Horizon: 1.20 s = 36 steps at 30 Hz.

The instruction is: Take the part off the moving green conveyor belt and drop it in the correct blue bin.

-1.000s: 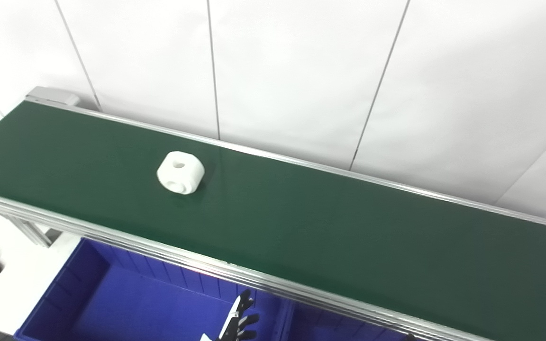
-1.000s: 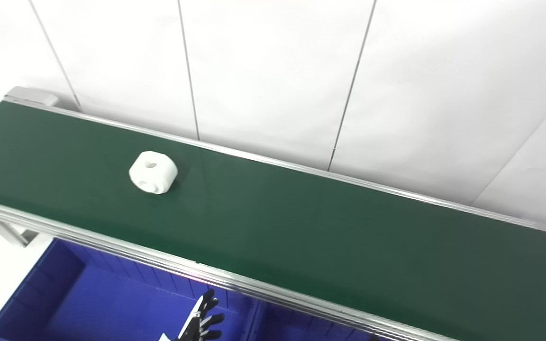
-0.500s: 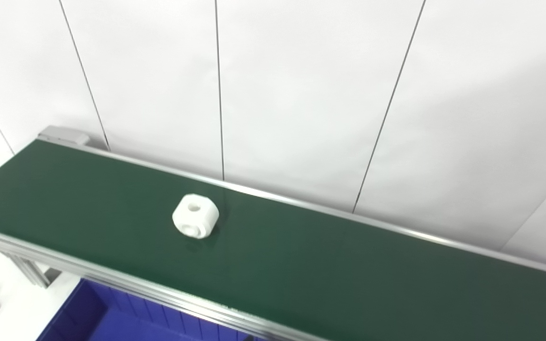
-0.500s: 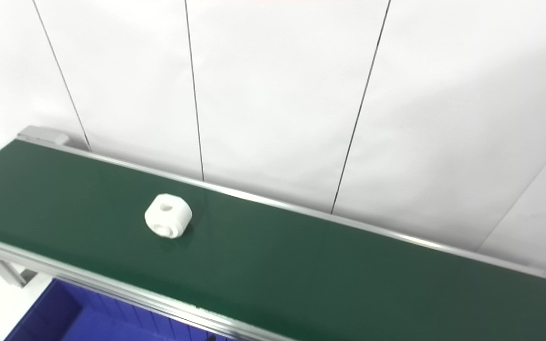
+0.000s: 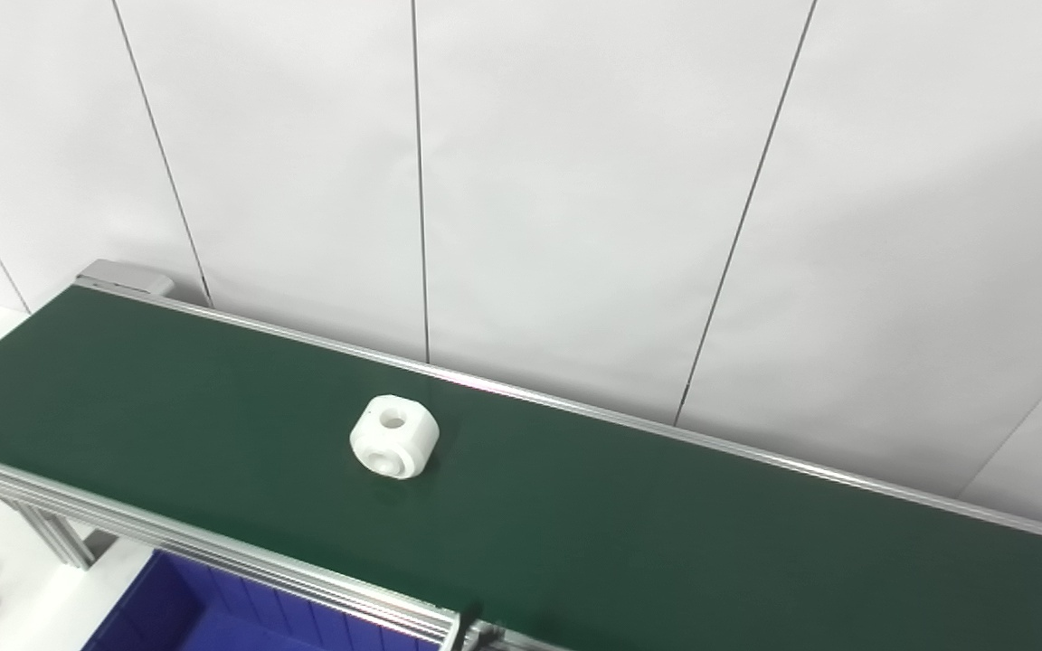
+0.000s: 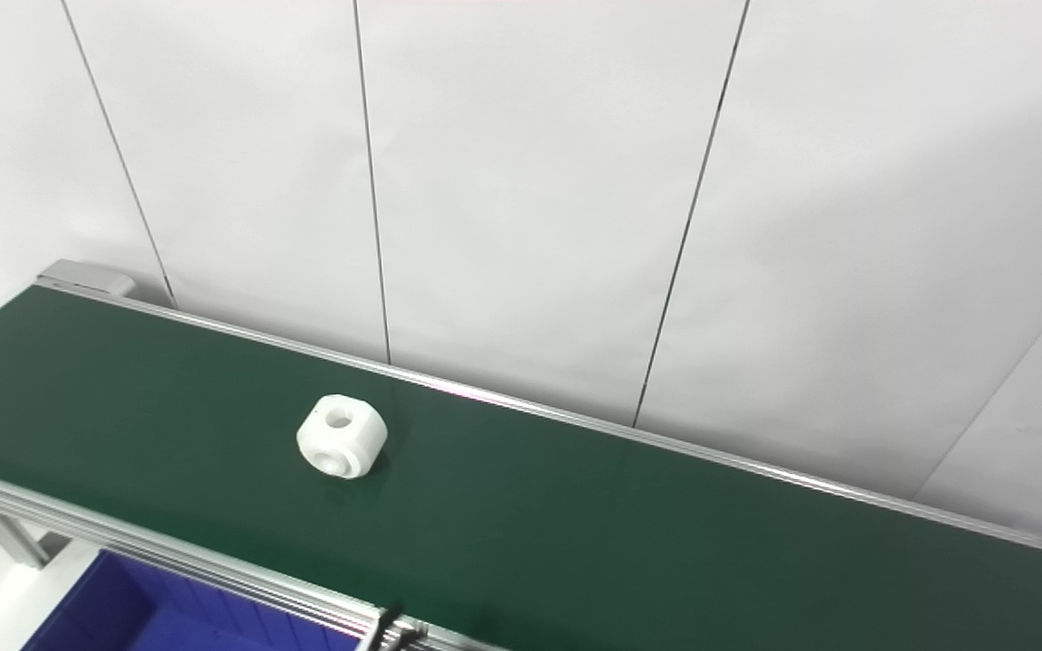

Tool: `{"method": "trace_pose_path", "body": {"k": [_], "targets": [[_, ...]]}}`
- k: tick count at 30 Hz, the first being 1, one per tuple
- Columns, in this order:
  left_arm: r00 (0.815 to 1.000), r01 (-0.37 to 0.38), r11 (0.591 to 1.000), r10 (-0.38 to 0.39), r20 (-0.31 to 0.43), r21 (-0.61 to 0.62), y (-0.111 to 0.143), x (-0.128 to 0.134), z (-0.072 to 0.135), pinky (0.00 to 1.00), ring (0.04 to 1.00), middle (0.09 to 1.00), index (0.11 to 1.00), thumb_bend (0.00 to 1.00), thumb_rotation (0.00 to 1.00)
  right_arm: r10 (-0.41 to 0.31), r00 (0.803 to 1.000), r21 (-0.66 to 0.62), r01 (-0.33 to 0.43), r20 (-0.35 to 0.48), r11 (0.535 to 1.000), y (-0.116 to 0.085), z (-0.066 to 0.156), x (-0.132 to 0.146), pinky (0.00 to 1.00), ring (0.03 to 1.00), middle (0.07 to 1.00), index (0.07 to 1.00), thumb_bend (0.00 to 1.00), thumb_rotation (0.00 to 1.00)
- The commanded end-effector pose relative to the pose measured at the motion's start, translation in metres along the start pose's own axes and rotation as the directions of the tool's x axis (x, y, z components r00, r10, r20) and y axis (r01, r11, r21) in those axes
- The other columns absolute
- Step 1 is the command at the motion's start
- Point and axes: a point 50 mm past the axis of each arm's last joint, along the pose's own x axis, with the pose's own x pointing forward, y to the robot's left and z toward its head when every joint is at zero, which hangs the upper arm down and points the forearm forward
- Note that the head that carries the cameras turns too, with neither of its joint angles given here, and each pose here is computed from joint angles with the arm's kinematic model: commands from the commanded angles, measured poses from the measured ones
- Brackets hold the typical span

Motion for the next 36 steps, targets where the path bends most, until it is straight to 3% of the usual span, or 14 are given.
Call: {"method": "trace_pose_path", "body": {"k": [1, 4, 5, 7, 9, 11, 14, 17, 19, 22, 25, 28, 33, 36], "targets": [[0.983, -0.021, 1.000, 0.019, 0.180, 0.012, 0.012, 0.029, 0.022, 0.70, 0.850, 0.898, 0.997, 0.88, 0.62, -0.005, 0.997, 0.024, 0.003, 0.082, 1.000, 0.003, 0.012, -0.001, 1.00, 1.000, 1.000, 1.000, 0.73, 0.97], [0.952, -0.009, 0.991, -0.031, 0.304, 0.131, 0.041, 0.073, 0.043, 0.72, 0.874, 0.901, 0.976, 0.93, 0.55, 0.002, 0.996, 0.041, -0.006, 0.084, 0.999, 0.005, 0.013, 0.000, 1.00, 1.000, 1.000, 1.000, 0.74, 0.97], [0.940, -0.009, 0.981, -0.057, 0.336, 0.193, 0.054, 0.091, 0.051, 0.61, 0.850, 0.902, 0.925, 0.97, 0.50, 0.004, 0.996, 0.042, -0.007, 0.085, 0.999, 0.006, 0.013, 0.000, 1.00, 1.000, 1.000, 1.000, 0.74, 0.96], [0.922, -0.008, 0.955, -0.109, 0.372, 0.298, 0.077, 0.125, 0.065, 0.53, 0.821, 0.906, 0.855, 1.00, 0.44, 0.011, 0.996, 0.048, -0.015, 0.086, 0.999, 0.007, 0.013, 0.001, 1.00, 1.000, 1.000, 1.000, 0.72, 0.95], [0.907, -0.024, 0.906, -0.158, 0.390, 0.423, 0.091, 0.150, 0.072, 0.53, 0.854, 0.926, 0.857, 1.00, 0.43, 0.017, 0.996, 0.058, -0.022, 0.087, 0.998, 0.007, 0.014, 0.001, 1.00, 1.000, 1.000, 1.000, 0.72, 0.94], [0.895, -0.058, 0.845, -0.192, 0.402, 0.532, 0.099, 0.169, 0.076, 0.62, 0.911, 0.957, 0.890, 1.00, 0.44, 0.018, 0.996, 0.062, -0.023, 0.086, 0.998, 0.007, 0.014, 0.001, 1.00, 1.000, 1.000, 1.000, 0.74, 0.93], [0.896, -0.083, 0.775, -0.217, 0.388, 0.626, 0.102, 0.187, 0.079, 0.86, 0.928, 0.957, 0.902, 1.00, 0.43, 0.020, 0.996, 0.063, -0.026, 0.088, 0.998, 0.007, 0.014, 0.001, 1.00, 1.000, 1.000, 1.000, 0.74, 0.93], [0.900, -0.063, 0.693, -0.272, 0.341, 0.718, 0.107, 0.205, 0.076, 0.95, 0.896, 0.955, 0.936, 1.00, 0.37, 0.028, 0.995, 0.055, -0.033, 0.093, 0.998, 0.007, 0.015, 0.002, 1.00, 1.000, 1.000, 1.000, 0.73, 0.94], [0.899, -0.051, 0.635, -0.307, 0.312, 0.771, 0.112, 0.217, 0.073, 0.96, 0.903, 0.955, 0.940, 1.00, 0.35, 0.030, 0.995, 0.054, -0.035, 0.095, 0.998, 0.008, 0.015, 0.003, 1.00, 1.000, 1.000, 1.000, 0.73, 0.94], [0.913, -0.033, 0.508, -0.335, 0.233, 0.861, 0.120, 0.240, 0.065, 0.99, 0.925, 0.960, 0.957, 1.00, 0.38, 0.032, 0.995, 0.054, -0.038, 0.098, 0.998, 0.010, 0.016, 0.004, 1.00, 1.000, 1.000, 1.000, 0.73, 0.94], [0.920, -0.011, 0.448, -0.345, 0.185, 0.894, 0.124, 0.256, 0.059, 1.00, 0.931, 0.949, 0.937, 1.00, 0.35, 0.035, 0.994, 0.053, -0.041, 0.101, 0.998, 0.011, 0.016, 0.004, 1.00, 1.000, 1.000, 1.000, 0.72, 0.94], [0.922, 0.035, 0.362, -0.370, 0.109, 0.932, 0.127, 0.274, 0.051, 0.99, 0.932, 0.953, 0.937, 1.00, 0.36, 0.037, 0.994, 0.054, -0.043, 0.103, 0.998, 0.012, 0.017, 0.005, 1.00, 1.000, 1.000, 1.000, 0.71, 0.93], [0.915, 0.144, 0.234, -0.401, -0.040, 0.962, 0.129, 0.294, 0.031, 0.98, 0.935, 0.952, 0.927, 1.00, 0.39, 0.037, 0.994, 0.056, -0.043, 0.106, 0.998, 0.014, 0.018, 0.004, 1.00, 1.000, 1.000, 1.000, 0.71, 0.93], [0.908, 0.218, 0.182, -0.397, -0.131, 0.959, 0.129, 0.302, 0.015, 0.97, 0.939, 0.952, 0.926, 1.00, 0.40, 0.040, 0.993, 0.066, -0.047, 0.107, 0.997, 0.015, 0.018, 0.004, 1.00, 1.000, 1.000, 1.000, 0.71, 0.93]]}}
